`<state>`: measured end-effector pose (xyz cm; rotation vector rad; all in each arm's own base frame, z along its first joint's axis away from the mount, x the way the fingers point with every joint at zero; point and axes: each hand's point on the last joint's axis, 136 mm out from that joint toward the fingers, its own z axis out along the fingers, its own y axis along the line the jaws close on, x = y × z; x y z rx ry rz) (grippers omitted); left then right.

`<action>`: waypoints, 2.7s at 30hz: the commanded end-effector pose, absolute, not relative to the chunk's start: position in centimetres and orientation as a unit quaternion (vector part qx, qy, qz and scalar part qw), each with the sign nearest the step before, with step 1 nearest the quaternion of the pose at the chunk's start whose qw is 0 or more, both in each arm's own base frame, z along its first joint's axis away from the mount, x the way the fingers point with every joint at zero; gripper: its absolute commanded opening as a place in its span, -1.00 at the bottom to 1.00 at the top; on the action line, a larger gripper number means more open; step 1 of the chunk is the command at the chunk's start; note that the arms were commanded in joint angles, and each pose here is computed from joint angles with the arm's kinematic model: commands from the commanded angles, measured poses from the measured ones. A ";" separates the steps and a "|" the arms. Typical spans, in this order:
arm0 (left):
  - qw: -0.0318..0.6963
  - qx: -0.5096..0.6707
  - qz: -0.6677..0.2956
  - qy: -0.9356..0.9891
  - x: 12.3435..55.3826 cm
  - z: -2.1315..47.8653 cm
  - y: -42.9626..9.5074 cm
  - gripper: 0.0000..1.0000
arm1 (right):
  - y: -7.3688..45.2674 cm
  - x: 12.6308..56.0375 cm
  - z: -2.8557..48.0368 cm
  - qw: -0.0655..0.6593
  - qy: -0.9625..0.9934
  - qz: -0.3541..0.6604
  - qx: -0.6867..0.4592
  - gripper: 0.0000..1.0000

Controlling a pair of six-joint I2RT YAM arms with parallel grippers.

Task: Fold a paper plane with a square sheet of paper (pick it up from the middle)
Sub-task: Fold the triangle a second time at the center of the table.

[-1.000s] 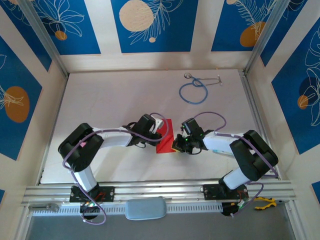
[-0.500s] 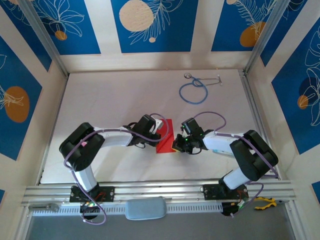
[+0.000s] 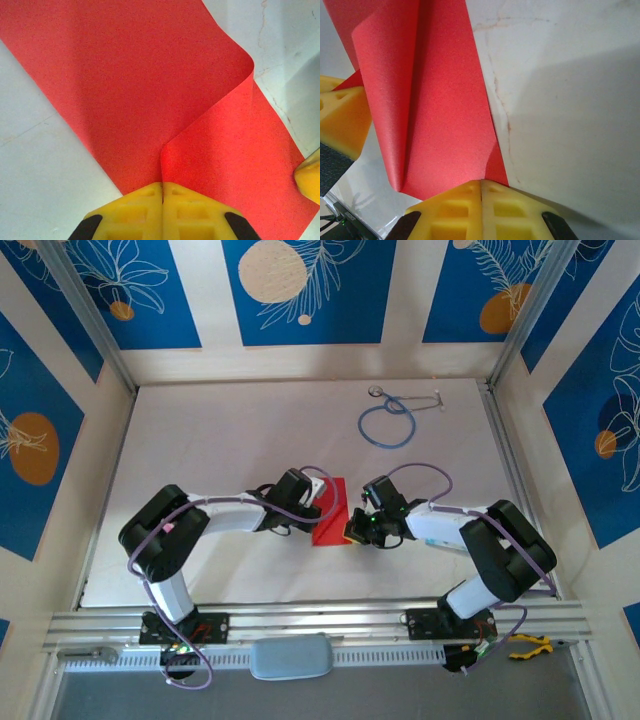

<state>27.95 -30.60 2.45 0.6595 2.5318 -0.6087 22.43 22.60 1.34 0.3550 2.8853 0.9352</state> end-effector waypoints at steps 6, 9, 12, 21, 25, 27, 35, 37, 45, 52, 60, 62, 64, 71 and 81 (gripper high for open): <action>0.228 0.239 -0.212 0.920 28.7 2.0 -30.4 -0.96 | 20.8 20.9 -0.5 0.018 0.958 0.255 0.127 -1.00; 0.225 0.240 -0.210 0.921 28.7 1.8 -30.4 -0.96 | 20.9 20.9 -0.5 0.017 0.958 0.256 0.127 -1.00; 0.223 0.238 -0.204 0.923 28.8 1.6 -30.2 -0.96 | 20.8 20.9 -0.5 0.018 0.959 0.255 0.126 -1.00; 0.215 0.240 -0.209 0.923 28.4 1.2 -30.3 -0.98 | 20.7 20.9 -0.5 0.019 0.959 0.253 0.126 -1.00; 0.211 0.233 -0.210 0.926 28.3 1.0 -30.1 -1.00 | 20.7 21.0 -0.4 0.019 0.959 0.253 0.126 -1.00; 0.210 0.231 -0.211 0.926 28.3 1.0 -30.2 -1.00 | 20.6 21.0 -0.4 0.020 0.959 0.253 0.128 -1.00; 0.201 0.230 -0.216 0.927 27.9 0.8 -30.2 -1.00 | 21.1 21.7 0.7 0.036 0.953 0.280 0.113 -1.00; 0.199 0.228 -0.215 0.929 27.8 0.7 -30.1 -1.00 | 21.5 22.3 1.8 0.048 0.947 0.300 0.105 -0.96; 0.186 0.212 -0.235 0.930 27.4 0.7 -30.5 -1.00 | 22.8 24.1 6.5 0.098 0.917 0.377 0.088 -0.83; 0.187 0.203 -0.229 0.933 27.6 0.9 -30.3 -1.00 | 23.9 24.6 6.8 0.090 0.902 0.410 0.104 -0.93; 0.184 0.200 -0.230 0.934 27.5 0.6 -30.3 -1.00 | 25.6 26.0 5.6 0.081 0.893 0.424 0.125 -1.00; 0.183 0.200 -0.230 0.935 27.4 0.5 -30.3 -1.00 | 25.9 26.4 5.4 0.083 0.893 0.424 0.127 -1.00; 0.185 0.201 -0.231 0.934 27.5 0.7 -30.4 -1.00 | 26.6 26.6 5.4 0.079 0.891 0.430 0.122 -1.00; 0.186 0.204 -0.232 0.933 27.6 0.8 -30.5 -1.00 | 27.7 26.9 4.8 0.071 0.896 0.424 0.113 -1.00; 0.180 0.210 -0.232 0.932 27.6 0.5 -30.7 -1.00 | 28.1 27.2 4.1 0.065 0.900 0.416 0.111 -1.00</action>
